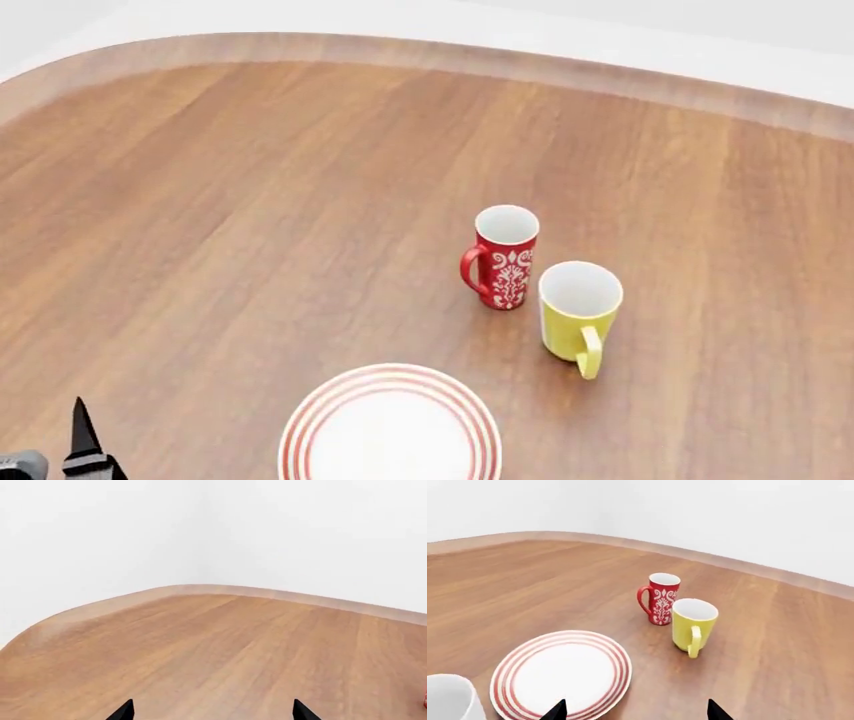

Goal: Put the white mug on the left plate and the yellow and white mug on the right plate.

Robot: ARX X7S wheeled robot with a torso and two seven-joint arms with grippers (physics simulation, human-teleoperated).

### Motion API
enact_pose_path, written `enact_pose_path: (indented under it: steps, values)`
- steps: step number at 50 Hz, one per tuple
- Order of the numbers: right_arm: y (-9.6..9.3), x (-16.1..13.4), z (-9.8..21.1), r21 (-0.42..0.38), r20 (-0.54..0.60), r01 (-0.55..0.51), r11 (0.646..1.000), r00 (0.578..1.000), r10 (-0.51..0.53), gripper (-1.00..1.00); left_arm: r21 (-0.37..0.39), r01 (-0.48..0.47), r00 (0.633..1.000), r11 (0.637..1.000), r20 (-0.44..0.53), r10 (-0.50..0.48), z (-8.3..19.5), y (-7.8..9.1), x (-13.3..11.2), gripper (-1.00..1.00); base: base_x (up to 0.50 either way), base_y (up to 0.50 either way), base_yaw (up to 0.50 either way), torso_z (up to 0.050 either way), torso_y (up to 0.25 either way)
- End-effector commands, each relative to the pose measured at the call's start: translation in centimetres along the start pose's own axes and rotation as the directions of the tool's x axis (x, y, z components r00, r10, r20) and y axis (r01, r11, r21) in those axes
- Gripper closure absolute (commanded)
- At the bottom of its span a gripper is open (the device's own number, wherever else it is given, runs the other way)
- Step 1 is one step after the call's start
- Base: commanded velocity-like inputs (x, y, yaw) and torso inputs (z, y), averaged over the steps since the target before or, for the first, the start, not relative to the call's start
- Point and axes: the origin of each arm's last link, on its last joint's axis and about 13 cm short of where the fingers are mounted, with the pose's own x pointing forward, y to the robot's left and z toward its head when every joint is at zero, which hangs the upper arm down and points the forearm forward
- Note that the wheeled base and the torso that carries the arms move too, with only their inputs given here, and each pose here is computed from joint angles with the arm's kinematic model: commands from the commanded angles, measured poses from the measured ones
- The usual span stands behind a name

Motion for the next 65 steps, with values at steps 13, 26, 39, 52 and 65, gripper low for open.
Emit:
enact_pose_path:
  steps: [13,26,39,52,65]
  values:
    - [-0.2,-3.2,1.2,-0.108,-0.077,-0.208,0.972,0.977,0.2,-1.0,-0.041,-0.067,0.998,0.997,-0.014,0.066,0.1,0.7,0.5,-1.0,0.0,0.0,0.0,0.0,0.0]
    - [-0.3,-4.1,1.6,-0.143,-0.096,-0.292,0.946,0.955,0.28,-1.0,-0.061,-0.083,0.996,0.995,-0.018,0.082,0.4,0.7,0.4,-1.0,0.0,0.0,0.0,0.0,0.0]
    - [-1.0,-2.0,0.7,-0.086,-0.118,-0.372,0.924,0.925,0.361,-1.0,-0.066,-0.084,0.996,0.994,-0.013,0.084,0.5,0.7,0.3,-1.0,0.0,0.0,0.0,0.0,0.0]
    - [-1.8,0.7,0.8,-0.07,-0.199,-0.471,0.879,0.87,0.45,-1.0,-0.069,-0.086,0.996,0.994,-0.016,0.085,0.5,0.6,0.3,-1.0,0.0,0.0,0.0,0.0,0.0]
    - [-2.5,3.7,0.5,-0.053,-0.272,-0.527,0.848,0.825,0.496,-1.0,-0.072,-0.091,0.996,0.993,-0.015,0.09,0.4,0.5,0.1,-1.0,0.0,0.0,0.0,0.0,0.0]
